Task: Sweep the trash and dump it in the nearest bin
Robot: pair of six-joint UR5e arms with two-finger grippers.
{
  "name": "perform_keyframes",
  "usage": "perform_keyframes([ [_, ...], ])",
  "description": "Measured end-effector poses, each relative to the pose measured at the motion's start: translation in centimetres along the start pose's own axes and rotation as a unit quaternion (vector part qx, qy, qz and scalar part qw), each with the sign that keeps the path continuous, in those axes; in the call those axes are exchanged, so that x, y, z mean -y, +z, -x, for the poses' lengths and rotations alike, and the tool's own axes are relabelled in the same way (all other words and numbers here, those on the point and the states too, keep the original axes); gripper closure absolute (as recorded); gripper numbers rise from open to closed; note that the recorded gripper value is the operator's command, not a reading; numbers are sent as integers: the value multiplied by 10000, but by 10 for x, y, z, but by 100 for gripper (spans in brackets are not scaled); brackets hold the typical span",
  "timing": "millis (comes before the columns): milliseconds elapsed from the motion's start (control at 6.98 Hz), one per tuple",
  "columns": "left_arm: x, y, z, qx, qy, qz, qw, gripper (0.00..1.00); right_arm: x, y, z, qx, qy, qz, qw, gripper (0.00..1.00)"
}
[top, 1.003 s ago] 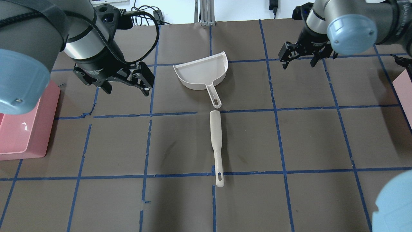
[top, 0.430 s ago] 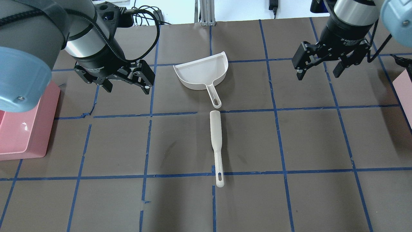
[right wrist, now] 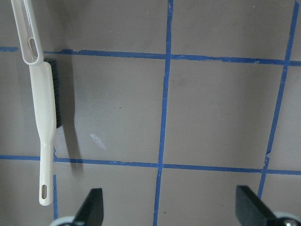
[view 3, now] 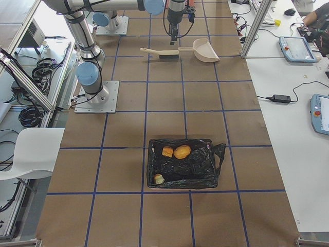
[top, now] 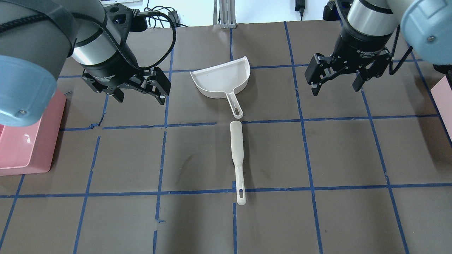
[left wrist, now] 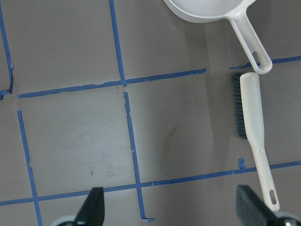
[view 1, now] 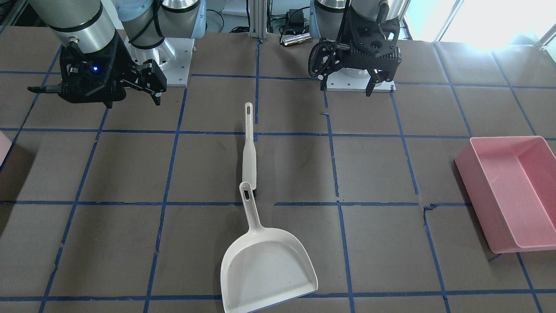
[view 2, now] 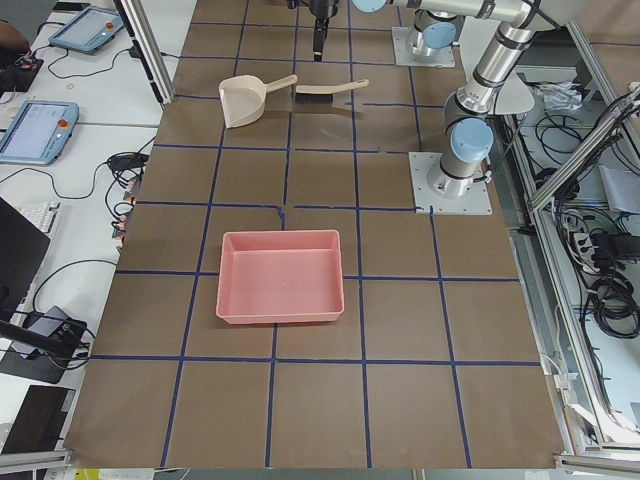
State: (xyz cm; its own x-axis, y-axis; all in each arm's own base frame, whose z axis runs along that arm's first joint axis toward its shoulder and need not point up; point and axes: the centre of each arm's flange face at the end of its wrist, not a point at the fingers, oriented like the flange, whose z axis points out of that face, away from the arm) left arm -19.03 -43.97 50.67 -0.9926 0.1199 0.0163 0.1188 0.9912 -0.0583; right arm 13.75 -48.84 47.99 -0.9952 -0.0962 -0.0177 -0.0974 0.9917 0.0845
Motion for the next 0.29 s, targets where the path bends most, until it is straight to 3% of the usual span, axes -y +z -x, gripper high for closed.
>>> perform_keyframes([
  [287,0,1,0,21,-1,5,10000,0,10,7,-1,-25,-64,-44,10000,0],
])
